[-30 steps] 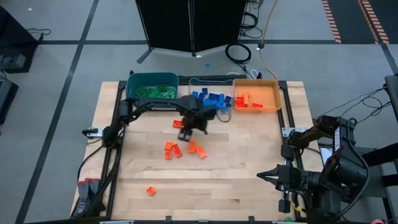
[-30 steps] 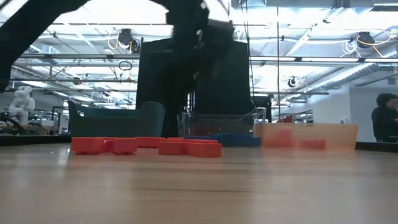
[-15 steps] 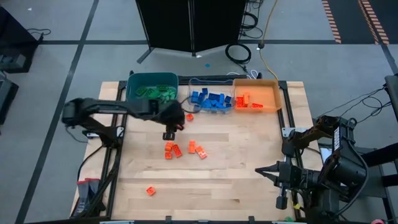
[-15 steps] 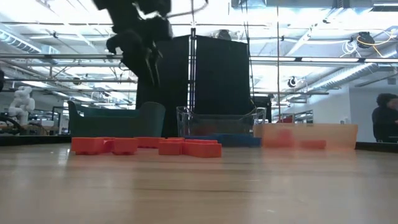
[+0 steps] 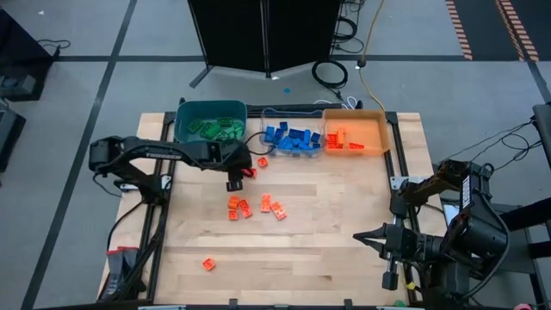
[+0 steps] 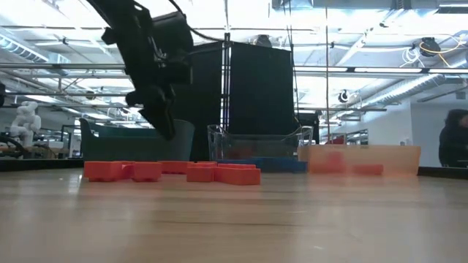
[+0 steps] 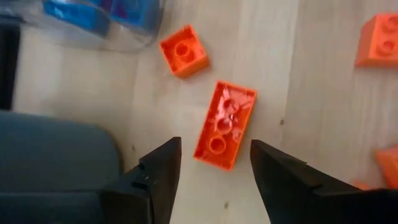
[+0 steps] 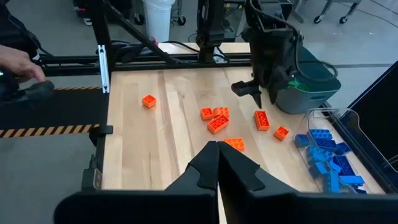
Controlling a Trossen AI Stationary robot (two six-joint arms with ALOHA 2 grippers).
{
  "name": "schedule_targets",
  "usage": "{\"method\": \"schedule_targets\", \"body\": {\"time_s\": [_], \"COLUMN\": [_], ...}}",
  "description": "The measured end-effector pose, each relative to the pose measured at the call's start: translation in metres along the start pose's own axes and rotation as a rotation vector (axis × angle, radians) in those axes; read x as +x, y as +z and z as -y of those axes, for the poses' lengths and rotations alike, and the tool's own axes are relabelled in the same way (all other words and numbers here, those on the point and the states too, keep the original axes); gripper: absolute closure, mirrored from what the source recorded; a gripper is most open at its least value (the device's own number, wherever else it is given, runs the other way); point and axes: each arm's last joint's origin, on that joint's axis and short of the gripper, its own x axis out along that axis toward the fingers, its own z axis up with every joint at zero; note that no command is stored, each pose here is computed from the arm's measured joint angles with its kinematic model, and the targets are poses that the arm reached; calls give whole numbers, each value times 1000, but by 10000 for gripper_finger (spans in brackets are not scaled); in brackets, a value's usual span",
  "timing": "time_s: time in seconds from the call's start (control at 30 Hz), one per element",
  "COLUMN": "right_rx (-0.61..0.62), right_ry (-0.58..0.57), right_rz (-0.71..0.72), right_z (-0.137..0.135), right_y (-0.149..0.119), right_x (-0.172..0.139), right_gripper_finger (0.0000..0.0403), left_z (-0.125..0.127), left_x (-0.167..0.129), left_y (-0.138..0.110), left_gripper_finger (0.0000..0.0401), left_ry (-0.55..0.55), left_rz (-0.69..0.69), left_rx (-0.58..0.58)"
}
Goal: Sort blocks
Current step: Put the orange game piece into the orange transparent bin
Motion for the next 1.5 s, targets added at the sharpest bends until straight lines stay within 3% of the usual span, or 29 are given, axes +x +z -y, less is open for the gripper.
{"method": "schedule_targets", "body": {"time_s": [0.4,0.6,0.8,1.07,1.33,1.5], "right_rx": [4,6,5,-19,-32,-32], "right_ry": [0,0,0,0,0,0], "right_rz": [0,0,0,0,0,0], "right_z": [0,0,0,0,0,0], "right_y": [0,0,0,0,0,0], "right_x": [0,0,0,0,0,0], "right_gripper_finger": [403,403,403,403,403,403], "left_z": [-2,-1,0,0,7,4], "left_x": [7,26,34,34,29,34], "left_y": [5,5,3,3,5,4], "left_gripper_finger": [128,125,124,124,124,124], "left_ry": [33,60,75,66,-125,-95], "left_rz": [29,-15,-39,-41,-9,-22], "left_rx": [-6,-16,-156,-159,66,132]}}
